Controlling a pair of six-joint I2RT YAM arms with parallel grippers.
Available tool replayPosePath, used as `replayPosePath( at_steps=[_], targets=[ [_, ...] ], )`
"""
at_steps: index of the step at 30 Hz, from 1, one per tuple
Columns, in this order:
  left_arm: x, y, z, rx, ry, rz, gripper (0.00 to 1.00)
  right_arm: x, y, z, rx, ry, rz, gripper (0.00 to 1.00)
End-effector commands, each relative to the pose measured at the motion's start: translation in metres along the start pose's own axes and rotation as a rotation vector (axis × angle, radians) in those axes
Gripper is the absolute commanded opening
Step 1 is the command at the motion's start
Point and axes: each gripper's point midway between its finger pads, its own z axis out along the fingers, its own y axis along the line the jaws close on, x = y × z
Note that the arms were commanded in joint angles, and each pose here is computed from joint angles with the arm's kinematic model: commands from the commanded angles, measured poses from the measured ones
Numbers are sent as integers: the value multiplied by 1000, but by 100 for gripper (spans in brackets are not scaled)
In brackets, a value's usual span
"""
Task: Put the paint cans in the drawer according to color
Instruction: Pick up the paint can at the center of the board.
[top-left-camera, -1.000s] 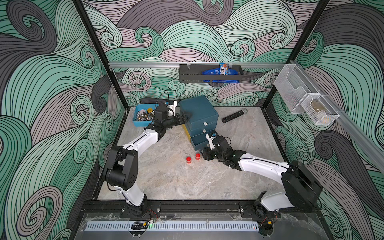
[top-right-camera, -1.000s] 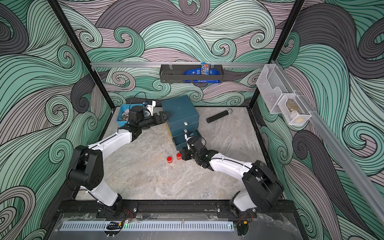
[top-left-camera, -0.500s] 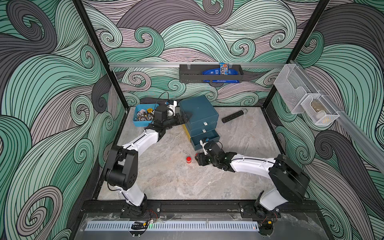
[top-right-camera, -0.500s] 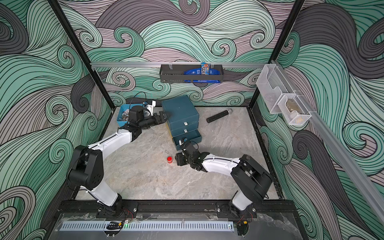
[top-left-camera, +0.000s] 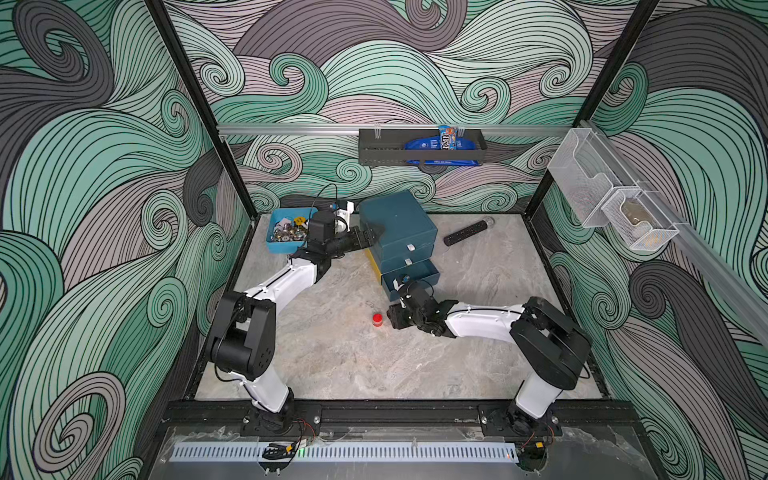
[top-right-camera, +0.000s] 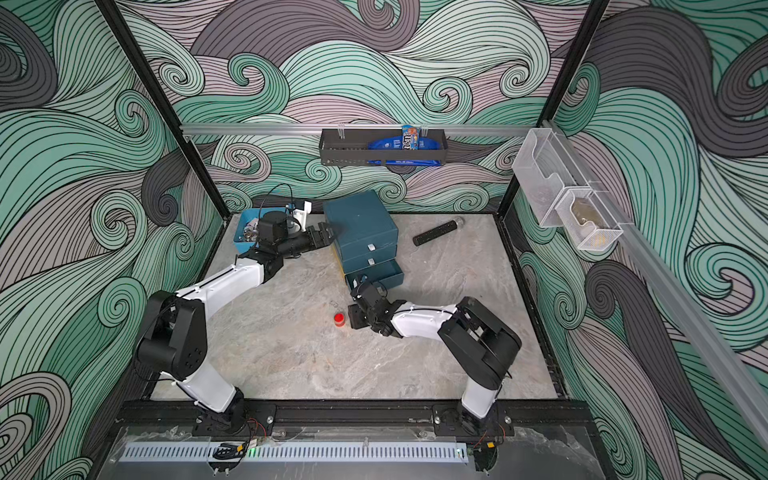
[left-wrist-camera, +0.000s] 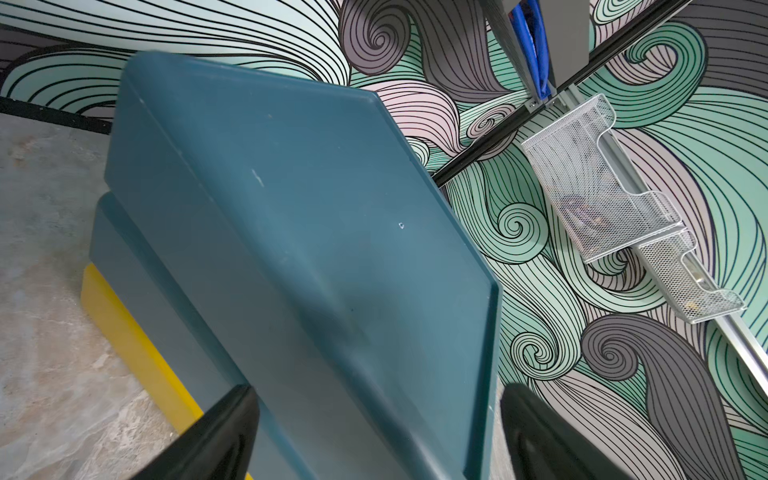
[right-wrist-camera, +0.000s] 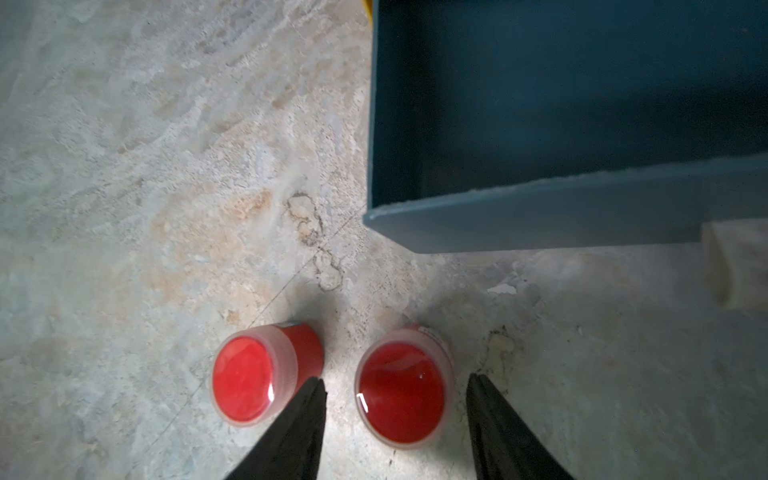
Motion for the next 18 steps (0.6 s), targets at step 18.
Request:
replayPosePath(
  at_steps=[18],
  targets=[
    [-3,0,-1,0,-7,17,94,-10,-6,-39,53,-98,-7,20]
  ],
)
